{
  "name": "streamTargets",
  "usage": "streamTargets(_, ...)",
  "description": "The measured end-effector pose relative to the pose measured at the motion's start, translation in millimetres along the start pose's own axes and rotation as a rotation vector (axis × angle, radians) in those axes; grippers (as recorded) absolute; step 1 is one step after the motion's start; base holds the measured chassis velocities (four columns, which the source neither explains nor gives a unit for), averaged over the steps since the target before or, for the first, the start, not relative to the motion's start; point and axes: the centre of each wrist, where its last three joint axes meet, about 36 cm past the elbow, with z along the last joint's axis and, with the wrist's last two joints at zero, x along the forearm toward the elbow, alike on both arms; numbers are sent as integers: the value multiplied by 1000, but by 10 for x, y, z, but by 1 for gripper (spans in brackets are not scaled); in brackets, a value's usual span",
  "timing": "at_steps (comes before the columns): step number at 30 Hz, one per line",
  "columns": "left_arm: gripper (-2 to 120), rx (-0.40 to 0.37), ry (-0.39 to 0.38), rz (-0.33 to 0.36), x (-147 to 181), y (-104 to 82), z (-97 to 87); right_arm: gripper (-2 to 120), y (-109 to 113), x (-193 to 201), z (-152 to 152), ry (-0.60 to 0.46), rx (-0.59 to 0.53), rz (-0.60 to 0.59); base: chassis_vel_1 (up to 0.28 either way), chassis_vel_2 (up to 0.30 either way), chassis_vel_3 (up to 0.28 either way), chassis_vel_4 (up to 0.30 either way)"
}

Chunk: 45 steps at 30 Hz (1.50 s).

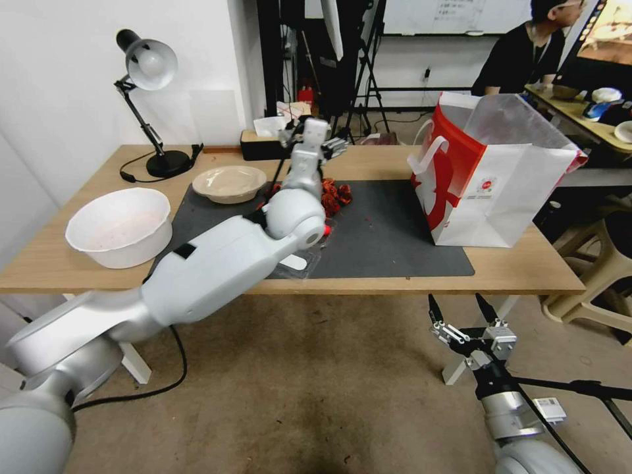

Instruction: Pick up the trash from the table and place it into the takeout bag.

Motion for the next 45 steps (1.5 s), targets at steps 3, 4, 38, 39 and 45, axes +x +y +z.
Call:
streamTargets(3,100,19,7,-18,169,148,84,100,5,1,-1,-1,0,0,0,0,0,0)
streamTargets(4,100,22,11,-22,239,203,125,100,10,-2,-1,-2,0,-1,0,0,0,0)
streamTargets(38,100,87,123,-201,2482,1335,1299,100,34,-56,-106,-16,7,-33,0,0,0,0)
streamTargets(39,100,84,114,-193,2546,1327,1353,100,35,-58,-105,-16,6,-33,0,0,0,0)
streamTargets(45,100,83,116,-188,2670,1337,1435,100,24,-65,-98,-14,7,-33,0,0,0,0)
